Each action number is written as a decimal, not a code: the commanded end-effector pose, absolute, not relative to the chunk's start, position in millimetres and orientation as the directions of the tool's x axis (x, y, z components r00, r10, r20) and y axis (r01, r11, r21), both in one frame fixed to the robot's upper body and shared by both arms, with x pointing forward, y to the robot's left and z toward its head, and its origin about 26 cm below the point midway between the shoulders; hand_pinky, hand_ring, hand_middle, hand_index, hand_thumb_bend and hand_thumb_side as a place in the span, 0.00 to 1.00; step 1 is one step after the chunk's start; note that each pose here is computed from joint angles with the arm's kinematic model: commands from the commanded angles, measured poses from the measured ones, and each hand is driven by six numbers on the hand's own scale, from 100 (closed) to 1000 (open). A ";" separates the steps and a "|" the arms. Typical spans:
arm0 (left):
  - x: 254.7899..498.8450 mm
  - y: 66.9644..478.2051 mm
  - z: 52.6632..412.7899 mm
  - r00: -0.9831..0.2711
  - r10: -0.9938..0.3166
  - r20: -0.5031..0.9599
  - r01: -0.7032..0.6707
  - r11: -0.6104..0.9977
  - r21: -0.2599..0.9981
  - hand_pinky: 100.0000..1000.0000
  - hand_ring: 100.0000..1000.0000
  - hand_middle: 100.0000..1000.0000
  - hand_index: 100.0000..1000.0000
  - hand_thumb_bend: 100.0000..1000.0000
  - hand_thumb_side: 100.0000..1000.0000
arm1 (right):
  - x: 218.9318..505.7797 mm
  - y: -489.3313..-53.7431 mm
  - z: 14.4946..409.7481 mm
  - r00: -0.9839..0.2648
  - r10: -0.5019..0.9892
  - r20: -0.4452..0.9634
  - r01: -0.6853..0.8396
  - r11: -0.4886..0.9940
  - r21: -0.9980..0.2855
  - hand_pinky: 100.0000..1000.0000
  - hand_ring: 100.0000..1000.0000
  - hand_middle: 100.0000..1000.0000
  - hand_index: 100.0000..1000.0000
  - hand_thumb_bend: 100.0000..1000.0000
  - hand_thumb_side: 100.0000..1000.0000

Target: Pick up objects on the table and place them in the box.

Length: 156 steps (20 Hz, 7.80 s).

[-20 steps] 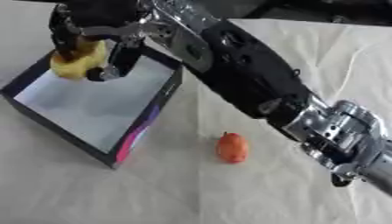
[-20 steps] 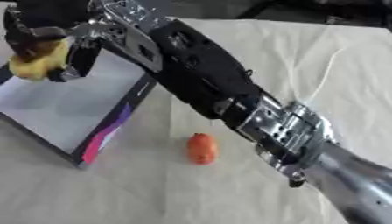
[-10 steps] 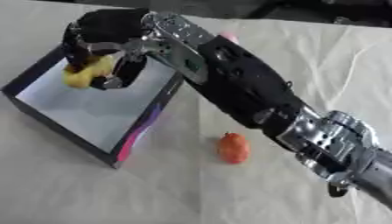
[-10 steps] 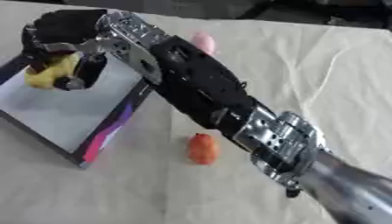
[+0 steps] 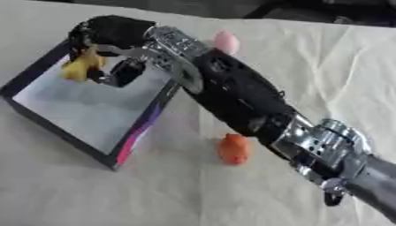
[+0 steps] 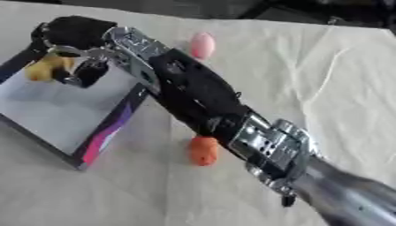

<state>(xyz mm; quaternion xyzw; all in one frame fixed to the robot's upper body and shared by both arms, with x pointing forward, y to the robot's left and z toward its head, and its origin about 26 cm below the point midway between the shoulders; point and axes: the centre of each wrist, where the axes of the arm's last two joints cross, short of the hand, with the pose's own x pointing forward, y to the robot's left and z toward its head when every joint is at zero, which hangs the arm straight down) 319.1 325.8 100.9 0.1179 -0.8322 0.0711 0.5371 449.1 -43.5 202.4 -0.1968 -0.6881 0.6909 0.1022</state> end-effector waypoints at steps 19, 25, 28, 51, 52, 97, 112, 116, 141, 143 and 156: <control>318.6 328.2 107.6 -0.413 -0.136 0.901 -0.264 0.964 0.024 0.85 0.70 0.75 0.87 0.02 0.78 | 437.7 -49.9 261.9 -0.894 0.416 -0.169 0.226 0.092 -0.970 0.94 0.89 0.80 0.90 0.16 0.08; 312.9 340.1 117.3 -0.450 -0.170 0.877 -0.318 0.948 0.021 0.85 0.70 0.75 0.88 0.01 0.75 | 411.1 -73.1 321.7 -0.921 0.389 0.025 0.142 0.394 -0.908 0.94 0.86 0.77 0.88 0.00 0.00; 304.3 356.1 128.6 -0.482 -0.222 0.848 -0.384 0.923 0.023 0.85 0.70 0.75 0.88 0.02 0.71 | 400.7 -100.5 344.5 -0.911 0.410 0.049 0.143 0.424 -0.894 0.94 0.86 0.77 0.88 0.00 0.05; 280.7 388.4 155.0 -0.531 -0.325 0.783 -0.513 0.858 0.009 0.85 0.70 0.76 0.87 0.02 0.67 | 451.3 -275.5 305.2 -0.677 0.736 -0.018 0.029 0.002 -1.000 0.93 0.88 0.81 0.91 0.00 0.19; 281.3 388.0 155.3 -0.532 -0.323 0.783 -0.511 0.859 0.008 0.85 0.70 0.76 0.87 0.02 0.67 | 454.8 -280.0 301.4 -0.669 0.743 -0.017 0.022 -0.002 -1.000 0.93 0.88 0.81 0.91 0.00 0.19; 287.9 381.3 154.4 -0.541 -0.295 0.787 -0.490 0.872 -0.011 0.85 0.70 0.75 0.88 0.00 0.71 | 477.2 -348.2 259.3 -0.448 0.891 0.070 -0.135 0.010 -0.991 0.94 0.87 0.78 0.92 0.18 0.20; 288.7 378.7 153.6 -0.544 -0.288 0.788 -0.486 0.874 -0.016 0.85 0.70 0.75 0.88 0.00 0.72 | 481.4 -347.5 245.1 -0.386 0.923 0.012 -0.111 -0.033 -0.993 0.90 0.82 0.74 0.90 0.14 0.27; 289.1 377.6 153.6 -0.546 -0.286 0.788 -0.484 0.875 -0.017 0.85 0.69 0.75 0.87 0.00 0.72 | 482.5 -346.9 240.7 -0.360 0.933 0.007 -0.105 -0.033 -0.994 0.88 0.79 0.67 0.87 0.12 0.28; 283.3 383.9 147.4 -0.519 -0.317 0.794 -0.510 0.860 0.010 0.86 0.69 0.75 0.88 0.00 0.72 | 463.1 -318.9 318.2 -0.491 0.871 -0.019 0.183 0.082 -0.980 0.82 0.63 0.44 0.52 0.00 0.00; 283.0 384.1 146.9 -0.517 -0.319 0.794 -0.510 0.860 0.013 0.86 0.69 0.75 0.88 0.00 0.71 | 456.8 -305.2 334.9 -0.539 0.842 -0.010 0.212 0.124 -0.969 0.82 0.62 0.44 0.51 0.00 0.00; 280.7 386.0 142.9 -0.502 -0.324 0.802 -0.513 0.858 0.026 0.86 0.69 0.75 0.88 0.00 0.69 | 416.2 -182.7 399.4 -0.815 0.579 0.002 0.235 0.334 -0.913 0.81 0.60 0.45 0.52 0.00 0.00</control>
